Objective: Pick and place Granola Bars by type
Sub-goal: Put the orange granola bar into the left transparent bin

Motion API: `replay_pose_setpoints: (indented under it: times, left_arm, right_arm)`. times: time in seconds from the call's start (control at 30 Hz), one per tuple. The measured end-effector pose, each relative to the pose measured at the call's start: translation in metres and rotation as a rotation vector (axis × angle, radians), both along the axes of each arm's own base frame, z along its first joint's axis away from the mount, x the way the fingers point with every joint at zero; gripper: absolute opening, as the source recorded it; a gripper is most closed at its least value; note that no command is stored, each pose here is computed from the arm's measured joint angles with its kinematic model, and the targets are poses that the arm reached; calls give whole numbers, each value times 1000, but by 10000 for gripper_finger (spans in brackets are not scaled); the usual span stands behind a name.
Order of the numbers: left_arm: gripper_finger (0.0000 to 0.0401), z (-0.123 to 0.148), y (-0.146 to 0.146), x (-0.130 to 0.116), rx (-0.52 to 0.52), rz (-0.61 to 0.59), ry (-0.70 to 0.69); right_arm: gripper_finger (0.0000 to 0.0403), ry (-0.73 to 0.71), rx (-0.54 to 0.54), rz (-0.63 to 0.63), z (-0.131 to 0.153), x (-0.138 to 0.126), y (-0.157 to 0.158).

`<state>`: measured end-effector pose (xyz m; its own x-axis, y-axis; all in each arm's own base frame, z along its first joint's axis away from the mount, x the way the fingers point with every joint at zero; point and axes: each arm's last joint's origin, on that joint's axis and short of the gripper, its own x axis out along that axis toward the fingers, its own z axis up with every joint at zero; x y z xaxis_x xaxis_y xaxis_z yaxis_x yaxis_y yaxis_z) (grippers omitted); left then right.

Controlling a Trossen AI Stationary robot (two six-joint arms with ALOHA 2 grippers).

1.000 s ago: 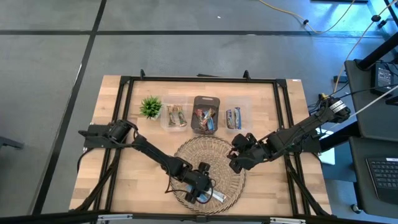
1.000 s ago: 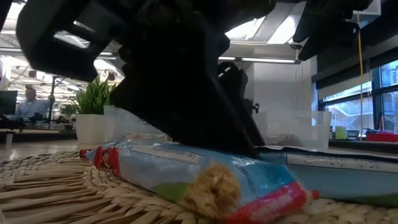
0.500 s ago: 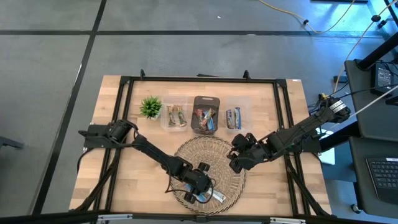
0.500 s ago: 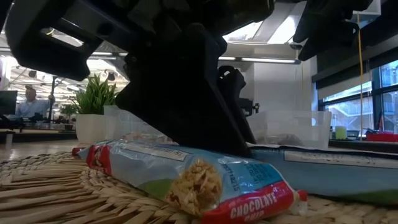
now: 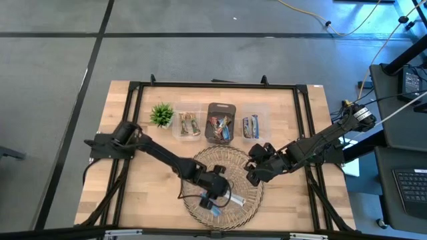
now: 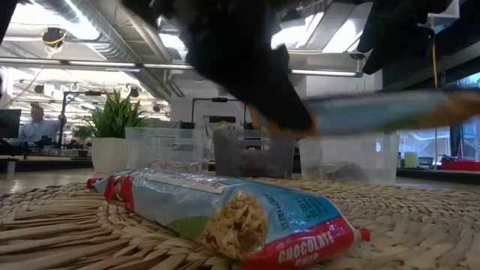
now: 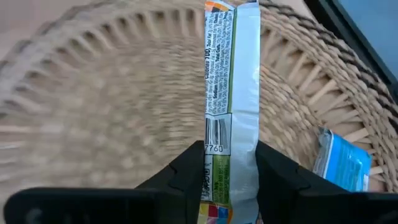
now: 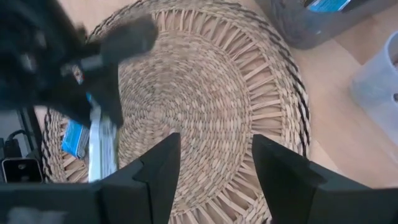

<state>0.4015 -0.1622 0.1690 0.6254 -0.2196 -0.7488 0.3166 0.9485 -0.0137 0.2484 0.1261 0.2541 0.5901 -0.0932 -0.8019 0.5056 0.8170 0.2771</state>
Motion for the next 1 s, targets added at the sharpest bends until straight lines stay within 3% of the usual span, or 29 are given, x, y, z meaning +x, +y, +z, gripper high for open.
replay_pose_setpoints:
  times: [0.3,0.57,0.77,1.0]
  left_arm:
    - [107,61,48,-20,57,146,19]
    - [107,103,94,-58,112,414,44]
    - [107,109,130,-88,102,736,39]
    - [107,83,164,-113,34,1145,26]
  right_arm:
    - [201,31,-26,-48,7,-13,-8]
    - [201,-2,-48,-132,26,-35,-23]
    - [201,-15,-56,-109,30,-37,-24]
    - [201,-15,-71,-89,28,-35,-23]
